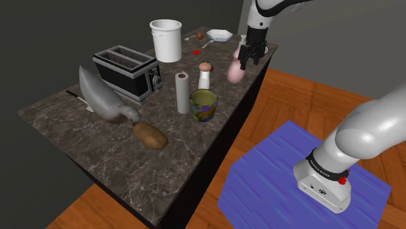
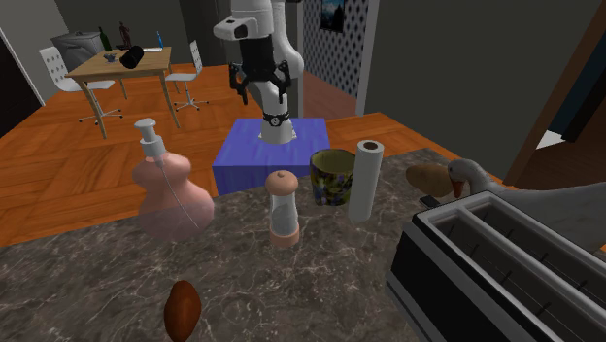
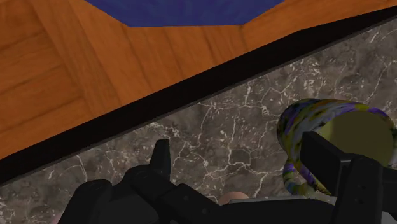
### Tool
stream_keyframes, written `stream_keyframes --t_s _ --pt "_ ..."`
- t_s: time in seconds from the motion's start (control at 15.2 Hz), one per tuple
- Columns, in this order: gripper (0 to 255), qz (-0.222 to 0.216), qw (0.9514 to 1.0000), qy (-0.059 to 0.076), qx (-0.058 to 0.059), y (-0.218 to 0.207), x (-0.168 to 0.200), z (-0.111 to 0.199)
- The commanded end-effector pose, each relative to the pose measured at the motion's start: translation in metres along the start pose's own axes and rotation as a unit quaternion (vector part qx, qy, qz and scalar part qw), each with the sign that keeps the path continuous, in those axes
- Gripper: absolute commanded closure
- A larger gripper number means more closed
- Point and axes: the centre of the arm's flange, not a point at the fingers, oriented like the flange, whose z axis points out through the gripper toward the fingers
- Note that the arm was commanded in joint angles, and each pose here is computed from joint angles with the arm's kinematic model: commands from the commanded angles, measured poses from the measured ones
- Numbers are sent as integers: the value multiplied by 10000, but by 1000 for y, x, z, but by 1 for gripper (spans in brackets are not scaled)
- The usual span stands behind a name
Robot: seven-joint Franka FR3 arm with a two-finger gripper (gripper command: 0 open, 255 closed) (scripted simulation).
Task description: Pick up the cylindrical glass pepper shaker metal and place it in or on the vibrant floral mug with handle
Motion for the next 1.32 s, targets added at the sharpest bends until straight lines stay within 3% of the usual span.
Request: stream_keyframes --t_s 0.0,0.99,1.25 --pt "0 -17 9999 68 83 -1 24 7" --pt "0 -147 9960 537 702 -22 201 39" --pt "0 -151 9958 550 720 -25 208 55"
